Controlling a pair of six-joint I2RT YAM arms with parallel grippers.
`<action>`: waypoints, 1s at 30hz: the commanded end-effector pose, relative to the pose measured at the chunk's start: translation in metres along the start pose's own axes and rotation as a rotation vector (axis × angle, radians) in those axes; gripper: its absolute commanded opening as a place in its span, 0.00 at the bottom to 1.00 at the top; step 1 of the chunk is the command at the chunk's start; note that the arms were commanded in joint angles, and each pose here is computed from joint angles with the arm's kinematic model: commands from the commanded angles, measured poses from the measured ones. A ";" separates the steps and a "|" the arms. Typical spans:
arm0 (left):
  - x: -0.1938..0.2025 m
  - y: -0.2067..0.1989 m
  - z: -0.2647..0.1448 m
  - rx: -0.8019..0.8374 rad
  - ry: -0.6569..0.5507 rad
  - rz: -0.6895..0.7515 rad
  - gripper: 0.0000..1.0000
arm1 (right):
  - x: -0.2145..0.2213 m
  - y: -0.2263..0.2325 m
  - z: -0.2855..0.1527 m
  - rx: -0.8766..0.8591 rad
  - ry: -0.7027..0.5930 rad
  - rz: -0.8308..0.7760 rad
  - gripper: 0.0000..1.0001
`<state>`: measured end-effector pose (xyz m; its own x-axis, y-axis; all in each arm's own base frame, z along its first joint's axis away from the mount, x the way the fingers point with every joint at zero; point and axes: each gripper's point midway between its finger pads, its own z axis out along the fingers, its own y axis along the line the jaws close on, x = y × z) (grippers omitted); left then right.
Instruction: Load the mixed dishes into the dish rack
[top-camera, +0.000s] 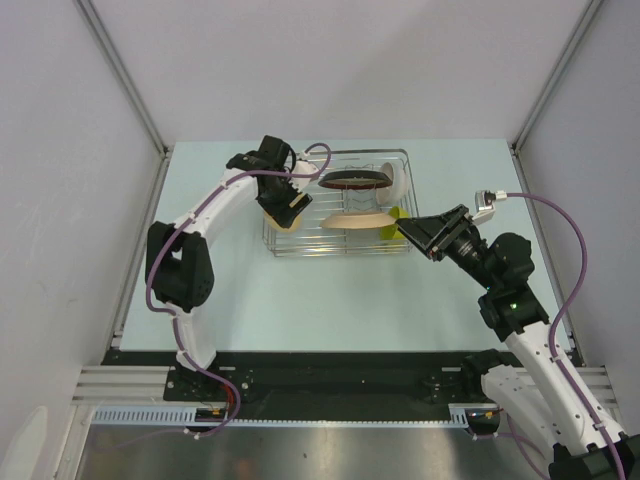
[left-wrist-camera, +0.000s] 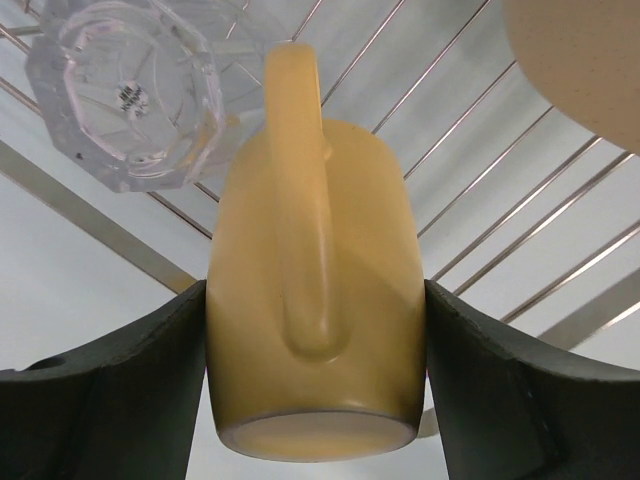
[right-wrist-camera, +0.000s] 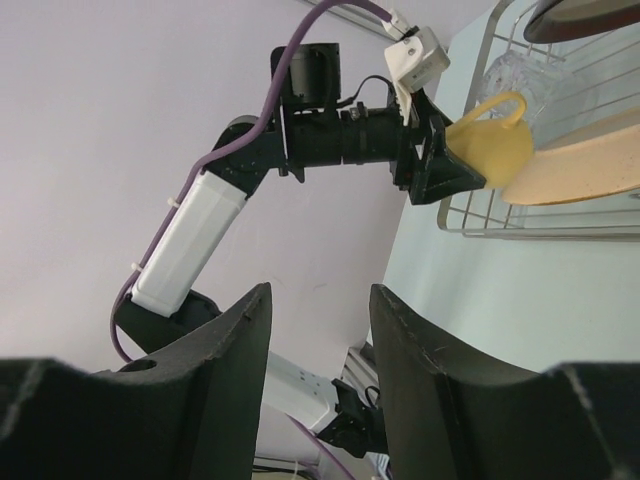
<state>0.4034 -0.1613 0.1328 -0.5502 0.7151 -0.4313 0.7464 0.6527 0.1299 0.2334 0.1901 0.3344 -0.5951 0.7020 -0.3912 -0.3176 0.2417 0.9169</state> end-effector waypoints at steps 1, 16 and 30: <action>-0.012 0.006 0.005 -0.064 -0.038 0.083 0.00 | -0.001 0.008 -0.003 -0.033 0.008 0.004 0.48; -0.008 -0.005 0.022 -0.053 0.004 0.105 0.75 | 0.000 0.007 -0.006 -0.027 0.007 0.007 0.48; -0.011 -0.007 -0.009 -0.074 -0.042 0.107 1.00 | 0.001 0.009 -0.011 -0.025 0.003 0.010 0.48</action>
<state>0.4032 -0.1717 0.1122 -0.4922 0.7762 -0.3940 0.7793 0.5946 0.1979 0.2282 0.1867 0.3351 -0.6049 0.7032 -0.3737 -0.3057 0.2283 0.9243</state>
